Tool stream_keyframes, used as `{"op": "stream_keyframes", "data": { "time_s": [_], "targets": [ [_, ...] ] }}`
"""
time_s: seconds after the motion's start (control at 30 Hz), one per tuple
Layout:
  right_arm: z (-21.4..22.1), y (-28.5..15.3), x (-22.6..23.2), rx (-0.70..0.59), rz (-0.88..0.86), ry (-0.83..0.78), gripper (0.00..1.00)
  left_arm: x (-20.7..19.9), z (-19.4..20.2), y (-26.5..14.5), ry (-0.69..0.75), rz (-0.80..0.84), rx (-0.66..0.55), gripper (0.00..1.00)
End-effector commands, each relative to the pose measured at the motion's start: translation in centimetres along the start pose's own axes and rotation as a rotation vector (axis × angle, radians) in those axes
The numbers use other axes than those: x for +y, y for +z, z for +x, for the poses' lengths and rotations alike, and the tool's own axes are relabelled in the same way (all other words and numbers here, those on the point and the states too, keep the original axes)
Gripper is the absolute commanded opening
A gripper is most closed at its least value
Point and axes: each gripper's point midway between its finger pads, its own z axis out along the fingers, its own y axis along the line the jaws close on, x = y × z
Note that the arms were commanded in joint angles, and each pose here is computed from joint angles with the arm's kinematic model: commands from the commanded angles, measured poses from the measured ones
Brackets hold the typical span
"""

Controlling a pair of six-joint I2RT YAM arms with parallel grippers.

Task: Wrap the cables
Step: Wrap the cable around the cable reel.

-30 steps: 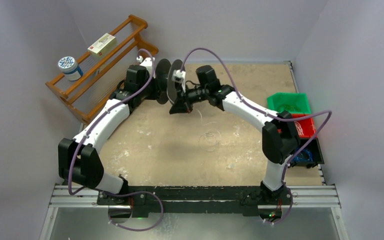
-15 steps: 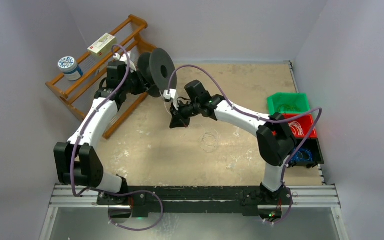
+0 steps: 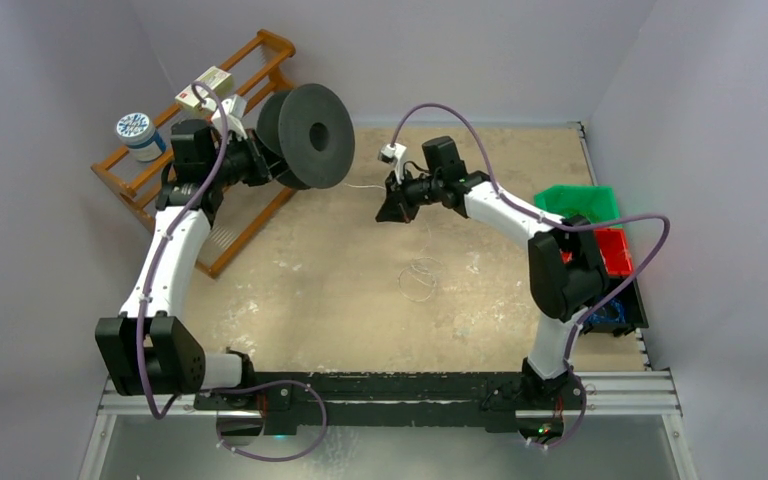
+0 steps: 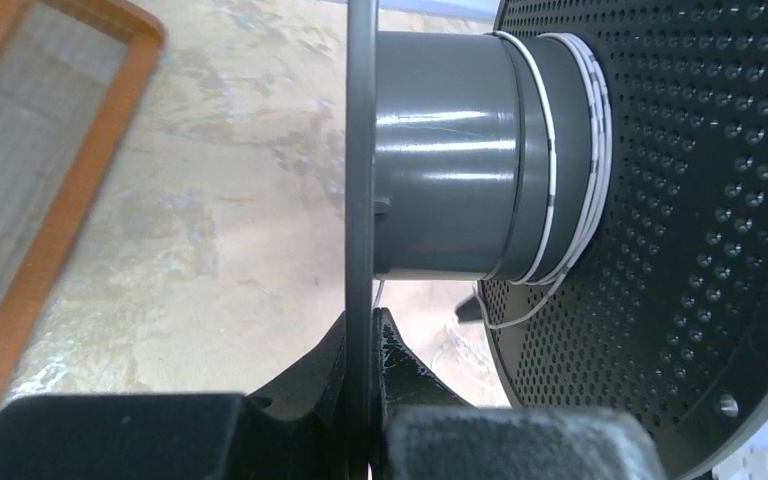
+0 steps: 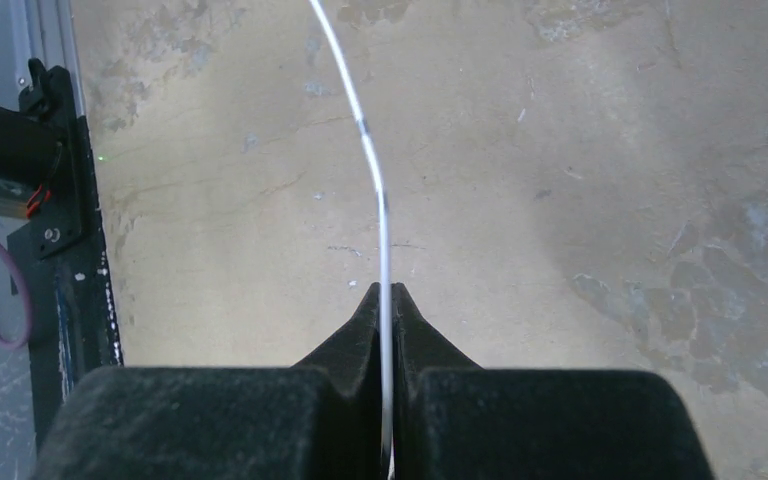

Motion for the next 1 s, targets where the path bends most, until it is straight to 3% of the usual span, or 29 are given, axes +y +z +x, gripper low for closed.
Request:
{"op": "stream_keyframes", "data": {
  "time_s": [0.0,0.1,0.53,0.67,0.8,0.97],
  "targets": [
    [-2.6,-1.3,2.5,-0.069,-0.063,-0.030,0.00,-5.1,-0.6,-2.4,0.185,0.230,-0.013,0.00],
    [-3.0,-2.2,1.8,-0.093,-0.058,-0.006,0.00,-5.8,0.6,-3.0,0.256,0.299,0.029,0.00],
    [-5.3,-6.6,-0.6,-0.211,-0.098,0.106,0.00,-4.0,5.1,-4.0,0.510,0.337,0.192,0.00],
    [-6.1,-7.3,-1.7,-0.218,-0.081,0.127,0.00,-4.0,7.9,-3.3,0.585,0.346,0.290,0.00],
    [-6.6,-8.5,-2.6,-0.217,-0.095,0.163,0.00,-3.3,9.6,-2.2,0.671,0.250,0.344,0.00],
    [-8.3,-9.9,-1.7,-0.212,-0.123,0.130,0.00,-1.2,7.3,-1.1,0.717,0.027,0.239,0.00]
  ]
}}
